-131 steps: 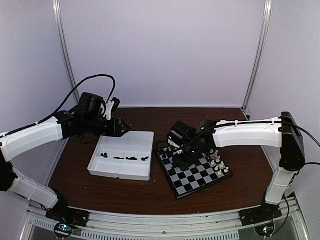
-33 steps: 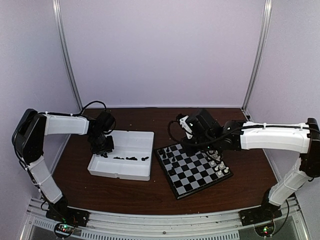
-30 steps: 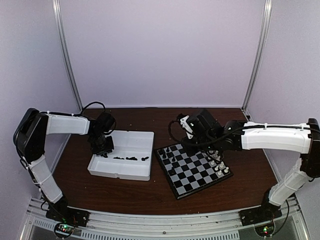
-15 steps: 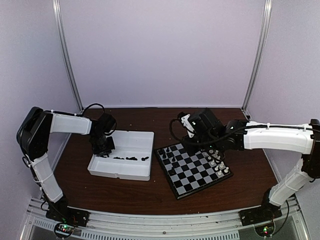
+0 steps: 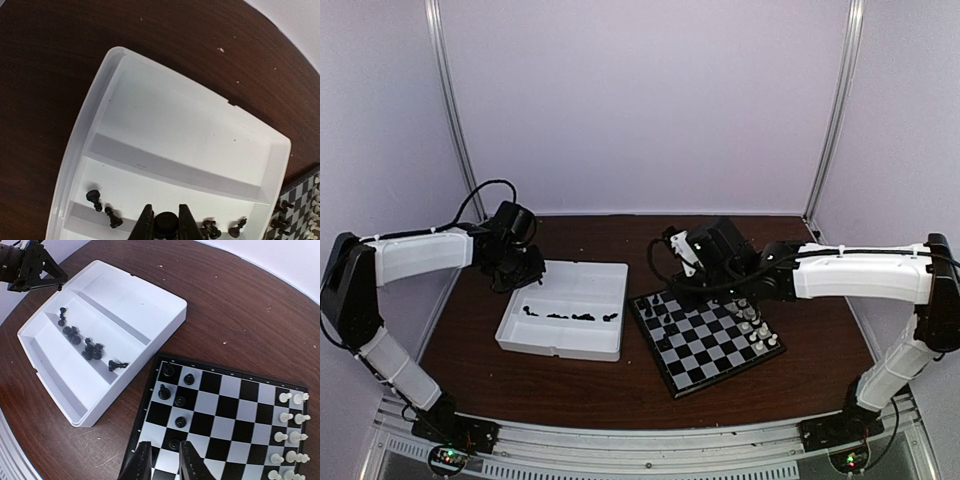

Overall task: Set up the chess pieces on the board
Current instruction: Pick up the chess piece from the storage box.

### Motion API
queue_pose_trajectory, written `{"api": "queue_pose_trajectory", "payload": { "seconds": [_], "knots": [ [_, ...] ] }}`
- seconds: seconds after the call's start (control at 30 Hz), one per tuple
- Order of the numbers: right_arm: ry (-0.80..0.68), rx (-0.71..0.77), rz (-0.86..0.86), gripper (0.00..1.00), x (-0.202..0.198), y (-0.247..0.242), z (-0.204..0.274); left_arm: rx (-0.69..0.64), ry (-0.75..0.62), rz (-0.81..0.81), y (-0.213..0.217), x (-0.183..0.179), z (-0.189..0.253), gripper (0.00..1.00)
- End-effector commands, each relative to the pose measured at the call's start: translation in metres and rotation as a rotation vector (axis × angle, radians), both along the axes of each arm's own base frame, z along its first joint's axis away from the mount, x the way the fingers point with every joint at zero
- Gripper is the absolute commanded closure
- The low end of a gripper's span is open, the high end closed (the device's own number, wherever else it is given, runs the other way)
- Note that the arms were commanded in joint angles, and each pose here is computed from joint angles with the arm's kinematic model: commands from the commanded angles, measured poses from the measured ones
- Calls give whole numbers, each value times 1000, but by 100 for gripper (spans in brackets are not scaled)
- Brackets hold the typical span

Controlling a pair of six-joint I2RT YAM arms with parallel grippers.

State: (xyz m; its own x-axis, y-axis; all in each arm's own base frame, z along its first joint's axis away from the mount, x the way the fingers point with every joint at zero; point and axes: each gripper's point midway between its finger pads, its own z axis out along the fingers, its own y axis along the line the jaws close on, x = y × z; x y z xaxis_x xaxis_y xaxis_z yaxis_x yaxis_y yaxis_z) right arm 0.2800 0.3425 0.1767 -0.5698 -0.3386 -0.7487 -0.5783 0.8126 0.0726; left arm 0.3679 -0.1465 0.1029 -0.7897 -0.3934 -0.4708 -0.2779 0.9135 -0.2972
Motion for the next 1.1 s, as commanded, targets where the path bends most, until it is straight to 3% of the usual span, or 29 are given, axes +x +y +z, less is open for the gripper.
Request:
{"api": "queue_pose_trajectory", "payload": {
  "seconds": [0.0,0.13,0.37,0.73,0.87,1.07],
  "knots": [
    [24,211,52,78,5,42,22,-200,-67,-14,-26,5,25,90],
    [0,418,105,77,3,71,42,-453,-5,2,-57,-6,31,89],
    [10,448,145,76,12,112,25,-729,68,43,-91,-17,31,89],
    [37,452,191,73,25,169,-15,-827,123,16,-111,-33,31,89],
    [51,449,184,65,30,179,-24,-841,138,19,-111,-37,25,89],
    [66,431,161,65,37,186,-38,-859,144,1,-114,-40,26,89]
  ]
}}
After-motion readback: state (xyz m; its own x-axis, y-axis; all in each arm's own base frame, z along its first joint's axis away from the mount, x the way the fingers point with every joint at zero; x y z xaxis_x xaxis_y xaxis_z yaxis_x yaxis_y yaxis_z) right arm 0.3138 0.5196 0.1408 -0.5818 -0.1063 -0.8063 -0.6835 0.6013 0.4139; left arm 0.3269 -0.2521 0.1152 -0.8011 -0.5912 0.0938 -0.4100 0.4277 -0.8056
